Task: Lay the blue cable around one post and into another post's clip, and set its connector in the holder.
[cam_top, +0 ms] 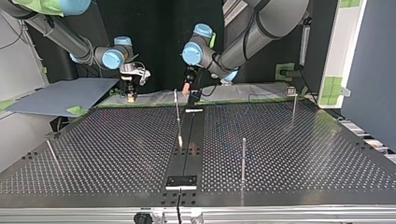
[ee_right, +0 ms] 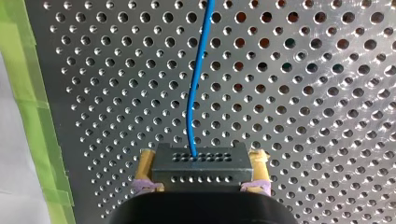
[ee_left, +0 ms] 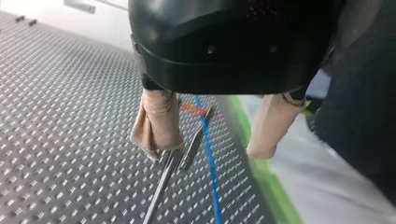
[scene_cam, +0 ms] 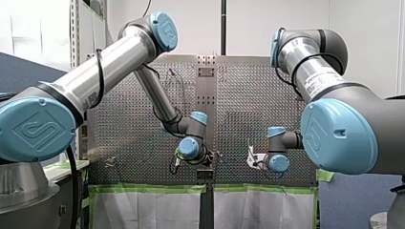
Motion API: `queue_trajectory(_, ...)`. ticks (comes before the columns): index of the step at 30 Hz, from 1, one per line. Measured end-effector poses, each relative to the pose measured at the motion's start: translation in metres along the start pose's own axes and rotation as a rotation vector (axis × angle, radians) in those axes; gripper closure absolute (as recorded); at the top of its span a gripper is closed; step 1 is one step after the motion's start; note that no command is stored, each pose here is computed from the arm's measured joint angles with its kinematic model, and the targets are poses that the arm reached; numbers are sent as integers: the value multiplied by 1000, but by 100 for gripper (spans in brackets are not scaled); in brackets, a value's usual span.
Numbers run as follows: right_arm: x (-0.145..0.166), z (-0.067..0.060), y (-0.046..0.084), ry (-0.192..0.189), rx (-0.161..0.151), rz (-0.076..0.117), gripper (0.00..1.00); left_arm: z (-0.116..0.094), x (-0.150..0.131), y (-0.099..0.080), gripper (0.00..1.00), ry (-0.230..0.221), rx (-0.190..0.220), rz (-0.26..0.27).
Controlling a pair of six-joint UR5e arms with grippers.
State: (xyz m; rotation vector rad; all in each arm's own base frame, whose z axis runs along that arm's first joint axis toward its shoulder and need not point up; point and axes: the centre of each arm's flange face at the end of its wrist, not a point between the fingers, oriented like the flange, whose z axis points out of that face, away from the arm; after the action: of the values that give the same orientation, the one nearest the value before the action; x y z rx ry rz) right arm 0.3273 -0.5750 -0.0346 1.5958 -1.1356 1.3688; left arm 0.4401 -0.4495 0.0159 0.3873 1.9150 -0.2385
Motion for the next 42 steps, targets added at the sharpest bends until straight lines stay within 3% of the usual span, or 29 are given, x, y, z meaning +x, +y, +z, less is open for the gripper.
queue_trajectory(14, 0, 0, 0, 1, 1, 5, 100, -14, -8, -16, 0, 0, 112, 5)
queue_trajectory(42, 0, 1, 1, 2, 1, 7, 100, -14, -7, -15, 0, -3, 99, -18)
